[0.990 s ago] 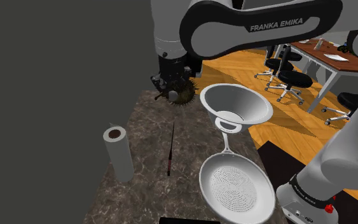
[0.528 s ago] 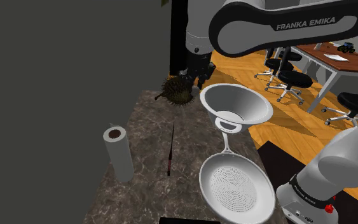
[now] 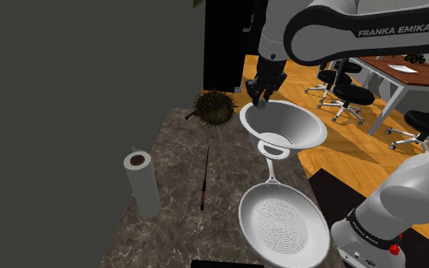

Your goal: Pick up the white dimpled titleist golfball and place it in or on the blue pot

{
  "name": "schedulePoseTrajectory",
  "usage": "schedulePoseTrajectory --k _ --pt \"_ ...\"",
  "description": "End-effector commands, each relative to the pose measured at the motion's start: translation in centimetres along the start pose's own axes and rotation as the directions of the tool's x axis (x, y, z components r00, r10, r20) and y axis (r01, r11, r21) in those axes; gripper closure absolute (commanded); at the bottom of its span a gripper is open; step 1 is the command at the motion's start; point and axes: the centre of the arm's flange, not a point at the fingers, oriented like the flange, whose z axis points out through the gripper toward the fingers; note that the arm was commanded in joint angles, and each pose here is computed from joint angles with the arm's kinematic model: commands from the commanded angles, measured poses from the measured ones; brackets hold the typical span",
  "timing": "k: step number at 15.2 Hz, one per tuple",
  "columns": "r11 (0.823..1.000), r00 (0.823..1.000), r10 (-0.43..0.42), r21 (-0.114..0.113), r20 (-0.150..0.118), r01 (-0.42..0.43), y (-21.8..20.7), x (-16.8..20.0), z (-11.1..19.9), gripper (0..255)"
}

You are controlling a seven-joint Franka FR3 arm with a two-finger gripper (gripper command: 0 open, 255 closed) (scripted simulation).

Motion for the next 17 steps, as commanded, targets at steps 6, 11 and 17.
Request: schedulePoseTrajectory --k 6,11,17 --pt "1.000 1.000 -0.002 0.001 0.000 0.002 9.3 -0.4 0.9 255" --pt "1.000 1.000 -0.002 0.001 0.000 0.002 12.9 -0.8 2.4 255" --pt "1.000 1.000 -0.002 0.001 0.000 0.002 12.4 -1.4 5.4 255"
